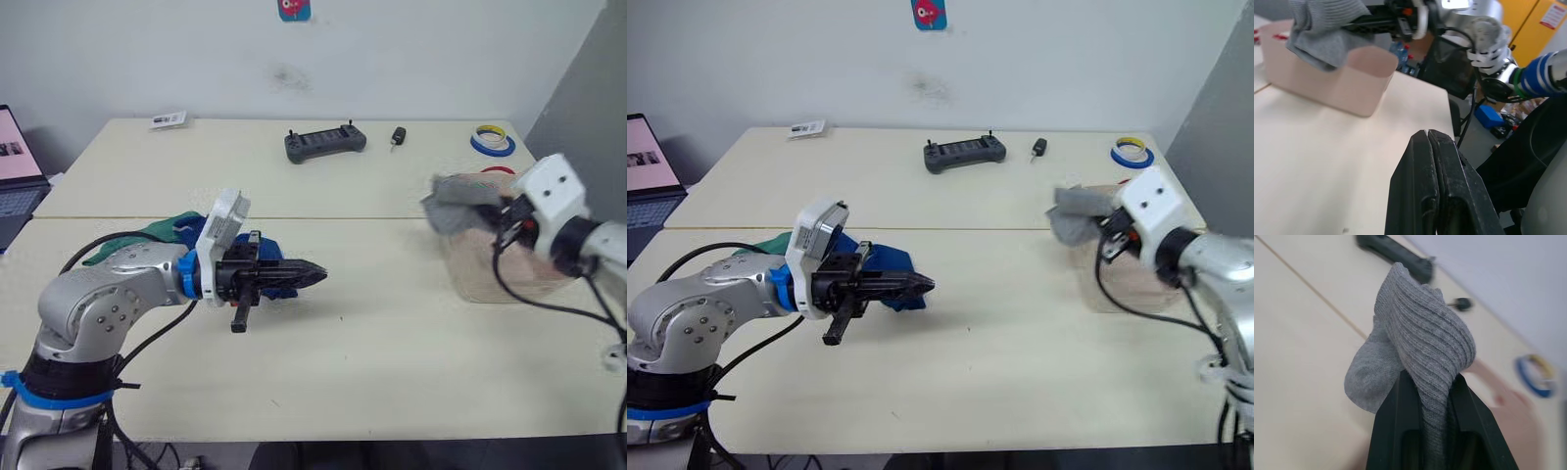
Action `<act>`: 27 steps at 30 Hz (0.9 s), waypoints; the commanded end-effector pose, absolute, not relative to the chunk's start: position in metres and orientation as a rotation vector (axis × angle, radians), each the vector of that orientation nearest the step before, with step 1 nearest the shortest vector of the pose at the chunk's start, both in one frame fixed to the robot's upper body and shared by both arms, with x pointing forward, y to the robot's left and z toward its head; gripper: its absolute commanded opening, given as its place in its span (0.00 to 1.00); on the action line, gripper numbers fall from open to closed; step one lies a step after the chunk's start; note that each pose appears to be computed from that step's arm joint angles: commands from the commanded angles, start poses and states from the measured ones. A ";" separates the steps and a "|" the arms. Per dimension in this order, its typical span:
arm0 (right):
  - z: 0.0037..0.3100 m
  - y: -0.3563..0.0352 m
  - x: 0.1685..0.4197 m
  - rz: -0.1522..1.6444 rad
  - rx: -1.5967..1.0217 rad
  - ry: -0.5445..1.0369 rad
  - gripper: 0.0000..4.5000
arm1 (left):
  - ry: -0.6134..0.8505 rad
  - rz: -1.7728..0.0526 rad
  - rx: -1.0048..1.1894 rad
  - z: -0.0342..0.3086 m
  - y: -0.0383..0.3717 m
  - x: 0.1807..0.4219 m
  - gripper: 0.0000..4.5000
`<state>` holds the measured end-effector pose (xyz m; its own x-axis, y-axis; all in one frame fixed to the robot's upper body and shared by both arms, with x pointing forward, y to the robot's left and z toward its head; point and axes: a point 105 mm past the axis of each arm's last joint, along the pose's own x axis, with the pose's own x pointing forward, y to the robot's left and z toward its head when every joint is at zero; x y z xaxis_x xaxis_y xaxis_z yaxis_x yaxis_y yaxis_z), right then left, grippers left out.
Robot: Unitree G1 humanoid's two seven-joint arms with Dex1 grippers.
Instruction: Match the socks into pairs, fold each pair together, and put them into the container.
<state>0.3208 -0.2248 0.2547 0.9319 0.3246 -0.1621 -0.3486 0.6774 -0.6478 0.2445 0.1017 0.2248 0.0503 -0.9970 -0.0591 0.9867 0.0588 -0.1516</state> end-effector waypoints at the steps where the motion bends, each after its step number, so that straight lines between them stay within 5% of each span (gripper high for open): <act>1: 0.278 -0.245 0.328 0.301 -0.977 -0.045 0.04 | 0.127 -1.561 -0.076 0.234 0.094 0.239 0.00; 6: 0.277 -0.260 0.340 0.312 -1.242 -0.052 0.04 | 0.085 -1.550 -0.064 0.243 0.087 0.243 0.00; 15: 0.227 -0.272 0.362 0.494 -1.565 0.041 0.04 | -0.008 -1.493 0.103 0.250 0.067 0.254 0.00; 27: 0.194 -0.288 0.370 0.616 -1.630 0.140 0.04 | -0.105 -1.529 0.278 0.261 0.023 0.264 0.00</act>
<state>0.3688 -0.2856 0.1855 0.8405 0.2651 -0.4726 -0.4519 -0.1386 -0.8813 0.2639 0.0274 0.2536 0.0484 -0.9920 -0.1164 0.9798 0.0245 0.1984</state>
